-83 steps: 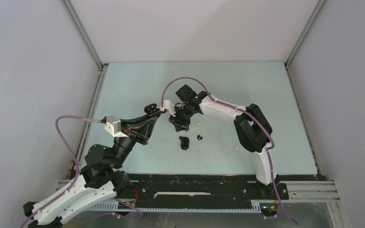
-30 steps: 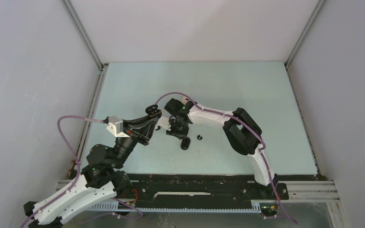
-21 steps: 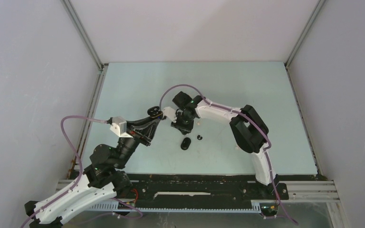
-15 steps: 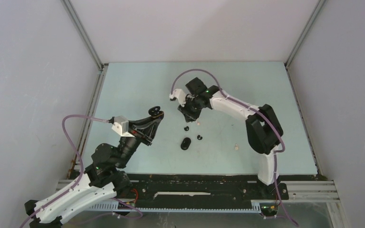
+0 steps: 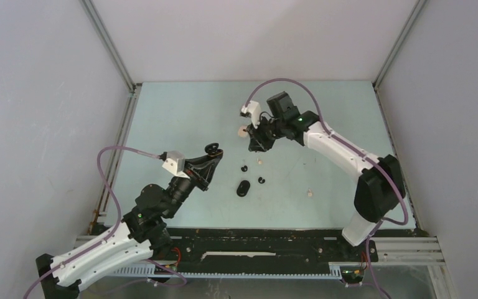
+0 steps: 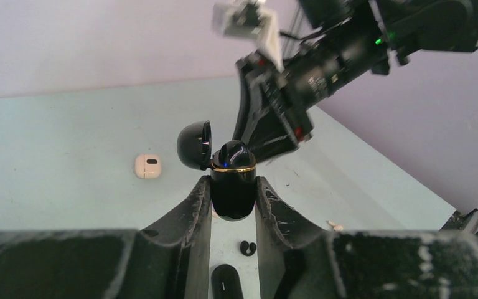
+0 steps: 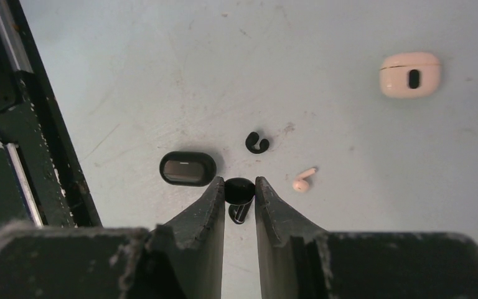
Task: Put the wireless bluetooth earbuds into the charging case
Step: Pick up the earbud from the center of the board, then place the earbud in the charging case.
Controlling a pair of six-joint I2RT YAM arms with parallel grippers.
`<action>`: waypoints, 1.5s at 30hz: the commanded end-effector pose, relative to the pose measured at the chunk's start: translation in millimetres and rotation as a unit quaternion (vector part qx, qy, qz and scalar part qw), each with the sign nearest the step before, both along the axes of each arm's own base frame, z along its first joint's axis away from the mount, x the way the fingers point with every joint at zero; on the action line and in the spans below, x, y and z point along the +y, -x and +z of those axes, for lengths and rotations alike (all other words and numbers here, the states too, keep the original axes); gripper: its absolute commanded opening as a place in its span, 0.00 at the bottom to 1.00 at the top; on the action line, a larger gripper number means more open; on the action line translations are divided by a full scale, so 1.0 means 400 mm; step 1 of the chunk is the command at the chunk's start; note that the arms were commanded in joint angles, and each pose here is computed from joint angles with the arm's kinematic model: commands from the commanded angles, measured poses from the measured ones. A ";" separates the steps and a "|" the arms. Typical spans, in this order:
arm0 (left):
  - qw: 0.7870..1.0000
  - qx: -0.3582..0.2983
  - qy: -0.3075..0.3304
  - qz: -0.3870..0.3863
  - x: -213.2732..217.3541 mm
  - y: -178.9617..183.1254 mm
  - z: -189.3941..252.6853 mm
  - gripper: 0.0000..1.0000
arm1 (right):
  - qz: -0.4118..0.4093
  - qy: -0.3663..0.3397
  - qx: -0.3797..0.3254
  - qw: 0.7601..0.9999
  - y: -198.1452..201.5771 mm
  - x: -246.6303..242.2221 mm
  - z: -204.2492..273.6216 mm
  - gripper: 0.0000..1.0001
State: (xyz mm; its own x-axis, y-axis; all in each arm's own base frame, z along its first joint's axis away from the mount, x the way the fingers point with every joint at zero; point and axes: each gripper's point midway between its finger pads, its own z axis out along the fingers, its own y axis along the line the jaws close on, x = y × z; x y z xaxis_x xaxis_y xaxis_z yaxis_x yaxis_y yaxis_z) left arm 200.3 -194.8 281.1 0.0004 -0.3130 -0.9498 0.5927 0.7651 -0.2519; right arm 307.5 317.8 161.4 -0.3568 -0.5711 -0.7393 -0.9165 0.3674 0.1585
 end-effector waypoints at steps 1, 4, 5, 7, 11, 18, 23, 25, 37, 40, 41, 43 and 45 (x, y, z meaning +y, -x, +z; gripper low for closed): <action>1.000 -0.016 0.023 0.003 -0.008 -0.007 0.036 0.00 | -0.001 -0.075 -0.044 0.996 0.003 -0.024 0.157 0.00; 1.000 -0.009 0.019 -0.002 -0.025 -0.014 0.010 0.00 | 0.010 -0.081 -0.059 0.995 0.018 -0.055 0.192 0.00; 1.000 -0.007 0.020 -0.003 -0.031 -0.017 0.003 0.00 | 0.011 -0.082 -0.065 0.994 0.020 -0.065 0.203 0.00; 1.000 -0.003 0.023 -0.007 -0.046 -0.023 -0.005 0.00 | 0.014 -0.085 -0.083 0.993 0.024 -0.085 0.231 0.00; 0.999 -0.004 0.046 -0.020 -0.081 -0.033 0.003 0.00 | -0.004 -0.108 -0.149 0.983 0.024 -0.121 0.350 0.00; 0.993 -0.079 0.077 -0.033 -0.128 -0.041 0.047 0.00 | -0.045 -0.179 -0.205 0.961 0.097 -0.177 0.522 0.00; 0.985 -0.118 0.101 -0.074 -0.184 -0.028 0.071 0.00 | -0.085 -0.249 -0.280 0.923 0.141 -0.193 0.605 0.00; 0.980 -0.130 0.122 -0.091 -0.197 -0.012 0.083 0.00 | -0.097 -0.277 -0.297 0.909 0.156 -0.193 0.625 0.00; 0.960 -0.134 0.202 -0.138 -0.246 0.045 0.134 0.00 | -0.117 -0.379 -0.372 0.839 0.229 -0.139 0.624 0.00; 0.961 -0.139 0.199 -0.134 -0.249 0.045 0.141 0.00 | -0.115 -0.389 -0.375 0.833 0.242 -0.134 0.622 0.00; 0.961 -0.140 0.199 -0.133 -0.249 0.045 0.143 0.00 | -0.115 -0.390 -0.374 0.833 0.244 -0.134 0.620 0.00; 0.960 -0.142 0.200 -0.134 -0.252 0.046 0.146 0.00 | -0.116 -0.390 -0.366 0.837 0.245 -0.132 0.611 0.00; 0.959 -0.144 0.200 -0.139 -0.255 0.049 0.150 0.00 | -0.116 -0.387 -0.361 0.840 0.247 -0.130 0.598 0.00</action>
State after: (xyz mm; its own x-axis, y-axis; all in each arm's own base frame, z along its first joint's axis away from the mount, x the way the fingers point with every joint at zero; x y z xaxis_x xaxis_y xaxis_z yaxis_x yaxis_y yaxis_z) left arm 184.2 -301.1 307.2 0.0662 -0.6051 -0.7934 0.8343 0.4697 -0.2886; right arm 213.3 275.9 368.6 0.2362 0.1120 -0.9652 -0.8190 0.5575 -0.1358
